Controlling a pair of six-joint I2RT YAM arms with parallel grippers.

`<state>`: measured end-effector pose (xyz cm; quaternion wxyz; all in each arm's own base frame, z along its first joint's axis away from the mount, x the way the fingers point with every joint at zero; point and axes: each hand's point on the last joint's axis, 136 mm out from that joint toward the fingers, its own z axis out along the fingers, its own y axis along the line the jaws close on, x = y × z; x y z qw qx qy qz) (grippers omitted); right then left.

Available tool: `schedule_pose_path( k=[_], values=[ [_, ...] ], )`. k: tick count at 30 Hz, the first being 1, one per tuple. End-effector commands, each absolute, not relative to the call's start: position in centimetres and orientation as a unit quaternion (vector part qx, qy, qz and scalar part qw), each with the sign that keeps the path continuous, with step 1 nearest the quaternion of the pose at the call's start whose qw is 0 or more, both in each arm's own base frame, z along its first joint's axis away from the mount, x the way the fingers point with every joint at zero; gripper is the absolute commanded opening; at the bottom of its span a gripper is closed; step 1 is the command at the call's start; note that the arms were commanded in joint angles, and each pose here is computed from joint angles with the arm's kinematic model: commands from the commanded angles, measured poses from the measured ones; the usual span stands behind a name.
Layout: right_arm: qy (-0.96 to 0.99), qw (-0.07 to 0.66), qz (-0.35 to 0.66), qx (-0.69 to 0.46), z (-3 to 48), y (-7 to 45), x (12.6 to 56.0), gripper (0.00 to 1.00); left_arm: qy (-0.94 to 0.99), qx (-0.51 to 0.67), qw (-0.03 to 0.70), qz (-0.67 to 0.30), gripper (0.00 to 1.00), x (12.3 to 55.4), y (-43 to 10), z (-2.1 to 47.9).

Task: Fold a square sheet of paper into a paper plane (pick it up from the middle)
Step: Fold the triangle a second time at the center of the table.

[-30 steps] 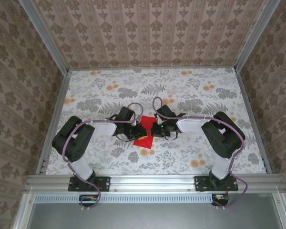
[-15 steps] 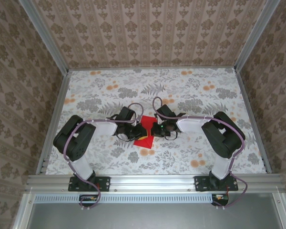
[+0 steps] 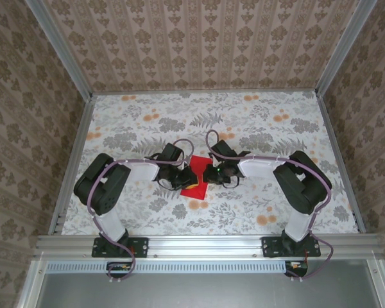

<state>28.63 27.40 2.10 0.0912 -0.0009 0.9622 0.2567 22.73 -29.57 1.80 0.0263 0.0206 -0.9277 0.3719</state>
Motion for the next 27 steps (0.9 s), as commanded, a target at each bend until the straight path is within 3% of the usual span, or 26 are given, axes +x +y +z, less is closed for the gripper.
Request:
schedule_pose_path(
  k=[1, 10, 20, 27],
  values=[
    [0.962, 0.117, 0.246, 0.002, 4.2, 26.7, 29.1, 0.21, -0.946, 0.035, 0.047, 0.318, 0.13, 21.6, -28.0, -0.4],
    [0.955, 0.089, 0.284, -0.012, 3.8, 28.2, 28.0, 0.13, -0.949, 0.042, 0.048, 0.309, 0.12, 21.6, -27.7, -0.7],
    [0.959, 0.061, 0.275, -0.012, 1.4, 28.6, 28.0, 0.1, -0.948, 0.038, 0.046, 0.311, 0.12, 21.8, -27.9, -0.3],
    [0.974, 0.039, 0.222, -0.024, -1.2, 26.7, 27.0, 0.1, -0.938, 0.004, -0.01, 0.347, 0.12, 23.9, -29.0, 3.6]
  ],
)
